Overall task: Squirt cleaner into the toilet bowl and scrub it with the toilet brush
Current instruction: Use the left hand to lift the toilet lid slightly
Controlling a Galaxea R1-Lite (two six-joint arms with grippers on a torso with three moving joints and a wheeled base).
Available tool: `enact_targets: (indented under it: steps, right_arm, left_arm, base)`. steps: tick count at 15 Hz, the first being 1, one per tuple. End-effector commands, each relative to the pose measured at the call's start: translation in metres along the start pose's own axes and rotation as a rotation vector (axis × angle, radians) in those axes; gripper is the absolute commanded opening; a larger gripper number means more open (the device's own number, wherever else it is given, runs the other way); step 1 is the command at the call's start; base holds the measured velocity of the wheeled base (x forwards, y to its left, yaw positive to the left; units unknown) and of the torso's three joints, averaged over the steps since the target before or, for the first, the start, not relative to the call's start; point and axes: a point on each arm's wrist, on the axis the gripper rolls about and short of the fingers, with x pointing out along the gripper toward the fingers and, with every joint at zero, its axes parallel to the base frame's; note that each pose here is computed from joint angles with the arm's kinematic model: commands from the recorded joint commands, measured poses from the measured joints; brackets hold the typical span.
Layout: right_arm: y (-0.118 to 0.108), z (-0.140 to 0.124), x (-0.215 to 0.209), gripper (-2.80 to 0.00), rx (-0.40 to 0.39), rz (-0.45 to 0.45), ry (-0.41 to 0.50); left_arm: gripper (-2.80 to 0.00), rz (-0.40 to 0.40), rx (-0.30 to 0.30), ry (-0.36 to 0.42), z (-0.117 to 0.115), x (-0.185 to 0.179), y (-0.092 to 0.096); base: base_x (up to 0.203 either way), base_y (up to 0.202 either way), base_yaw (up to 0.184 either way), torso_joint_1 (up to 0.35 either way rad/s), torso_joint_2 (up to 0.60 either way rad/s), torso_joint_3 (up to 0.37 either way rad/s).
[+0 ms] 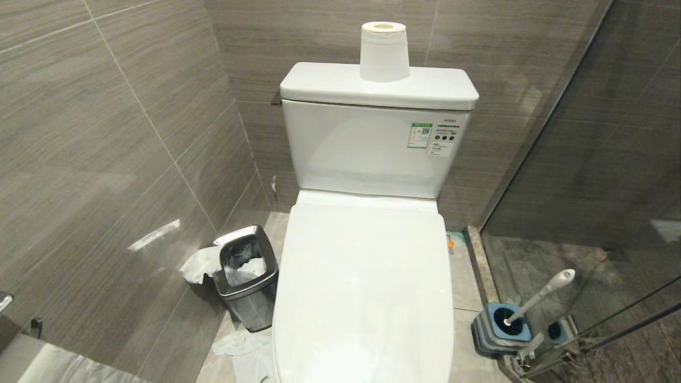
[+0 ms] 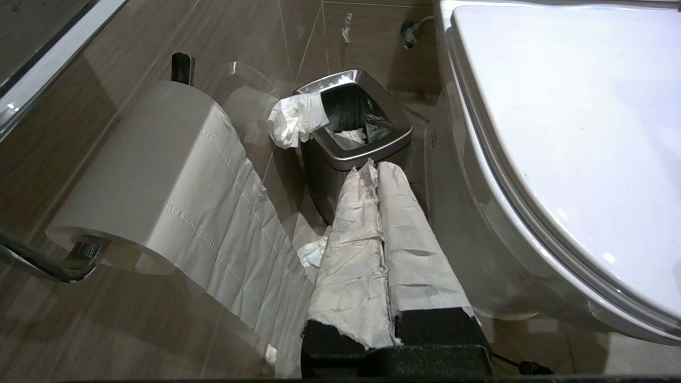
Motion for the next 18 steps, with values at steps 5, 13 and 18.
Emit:
enact_targets:
  steps: [5,13,18]
  right_arm:
    - [0.0000,0.0000,0.0000,-2.80,0.000,-0.001,0.000]
    - [0.0003,-0.0001,0.0000,-2.80,-0.063,0.014,0.001]
    - [0.0007,0.0006,-0.0001,-2.80,-0.126,0.034,-0.006]
  left_arm:
    - [-2.80,0.000,0.000,0.003,-0.0004,0.0002,0.0000]
    - [-2.80,-0.013,0.112,0.009,-0.0011,0.0002,-0.0003]
    - [-2.80,-0.060,0.206,0.000,-0.0009,0.0003,-0.0014]
  base:
    - [0.000,0.000,0.000,0.000,0.00,0.000]
    - [0.000,0.000,0.000,0.000,0.00,0.000]
    - [0.000,0.000,0.000,0.000,0.00,0.000]
